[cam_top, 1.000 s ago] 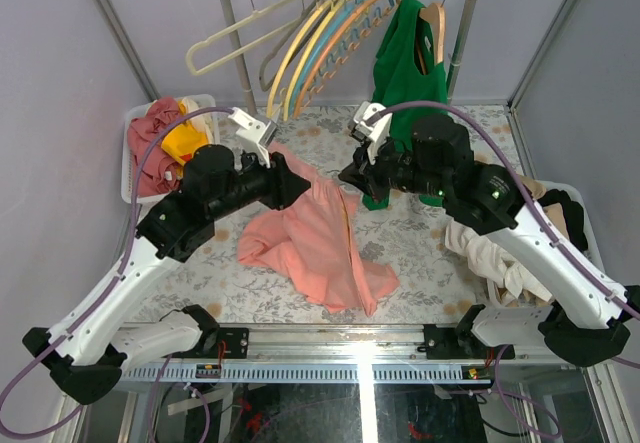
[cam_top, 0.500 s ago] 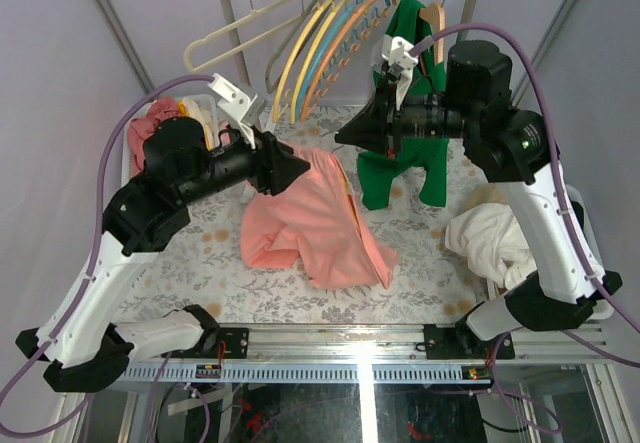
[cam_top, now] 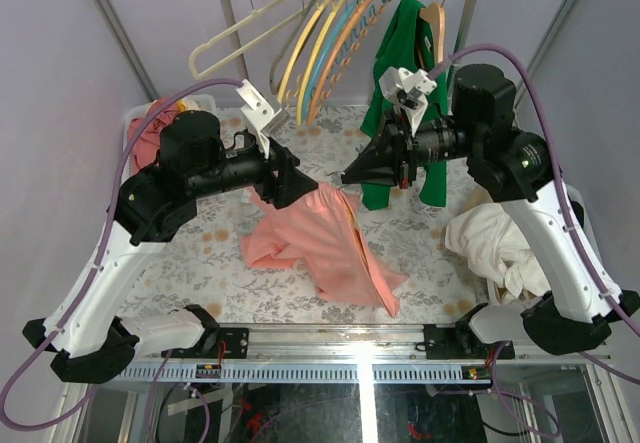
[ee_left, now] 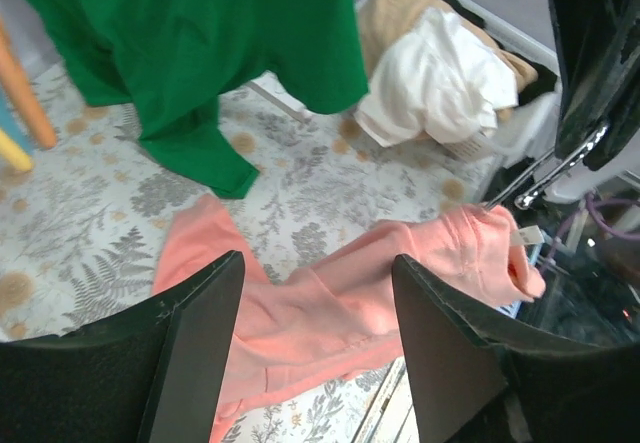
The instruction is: Place the t-shirt on the hanger
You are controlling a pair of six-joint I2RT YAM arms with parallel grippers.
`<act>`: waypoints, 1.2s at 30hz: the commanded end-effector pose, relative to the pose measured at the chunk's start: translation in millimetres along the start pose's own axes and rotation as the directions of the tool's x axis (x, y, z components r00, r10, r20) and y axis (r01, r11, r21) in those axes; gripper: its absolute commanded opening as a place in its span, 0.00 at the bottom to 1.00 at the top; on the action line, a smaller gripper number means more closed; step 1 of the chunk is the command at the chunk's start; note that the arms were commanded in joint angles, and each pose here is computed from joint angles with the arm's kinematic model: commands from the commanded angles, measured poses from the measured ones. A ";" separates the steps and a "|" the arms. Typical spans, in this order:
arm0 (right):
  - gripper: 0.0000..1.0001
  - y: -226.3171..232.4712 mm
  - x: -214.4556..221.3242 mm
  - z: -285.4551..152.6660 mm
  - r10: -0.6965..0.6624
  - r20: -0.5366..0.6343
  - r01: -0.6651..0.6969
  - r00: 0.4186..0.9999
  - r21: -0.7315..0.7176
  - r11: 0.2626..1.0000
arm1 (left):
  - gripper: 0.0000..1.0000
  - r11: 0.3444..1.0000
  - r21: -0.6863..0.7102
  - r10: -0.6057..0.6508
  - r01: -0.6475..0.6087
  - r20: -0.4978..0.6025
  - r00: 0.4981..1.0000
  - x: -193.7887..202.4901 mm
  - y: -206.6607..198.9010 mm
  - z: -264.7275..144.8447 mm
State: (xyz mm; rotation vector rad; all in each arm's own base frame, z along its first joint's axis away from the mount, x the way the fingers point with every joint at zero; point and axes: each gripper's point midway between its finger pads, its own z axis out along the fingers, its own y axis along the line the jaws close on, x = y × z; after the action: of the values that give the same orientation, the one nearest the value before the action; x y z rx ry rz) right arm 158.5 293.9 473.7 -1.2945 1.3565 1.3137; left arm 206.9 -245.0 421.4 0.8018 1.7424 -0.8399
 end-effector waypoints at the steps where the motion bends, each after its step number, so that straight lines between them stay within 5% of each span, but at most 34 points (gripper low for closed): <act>1: 0.00 48.2 -30.9 -14.5 -0.108 0.125 0.124 0.986 -0.131 0.984 | 0.62 0.975 0.221 0.031 -0.020 -0.047 0.998 14.2 -36.1 -2.7; 6: 0.00 52.4 -25.5 -15.0 -0.093 0.121 0.111 0.988 -0.157 0.981 | 0.63 0.909 0.417 0.041 -0.007 -0.075 0.996 27.3 -67.8 -11.6; 25: 0.00 48.8 -16.2 -9.3 -0.052 0.129 0.077 0.990 -0.193 0.978 | 0.60 0.785 0.619 0.014 0.009 -0.032 0.999 30.6 -98.9 -4.8; 27: 0.00 46.7 -16.4 -7.9 -0.050 0.135 0.076 0.990 -0.192 0.978 | 0.53 0.793 0.609 0.007 0.013 -0.030 1.000 30.2 -97.4 1.0; 33: 0.00 34.6 -15.5 -2.3 -0.036 0.143 0.060 0.989 -0.166 0.984 | 0.02 0.865 0.497 -0.048 0.076 -0.068 0.997 35.0 -76.8 25.5; 36: 0.00 26.9 -12.8 0.7 -0.028 0.143 0.049 0.989 -0.143 0.989 | 0.00 0.901 0.424 -0.070 0.091 -0.065 0.995 36.8 -65.3 31.0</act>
State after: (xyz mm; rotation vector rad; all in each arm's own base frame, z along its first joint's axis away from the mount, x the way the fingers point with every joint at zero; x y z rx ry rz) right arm 139.0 293.4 472.7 -1.2842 1.2475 1.4921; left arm 127.0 -297.0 392.9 1.2004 1.5999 -1.4007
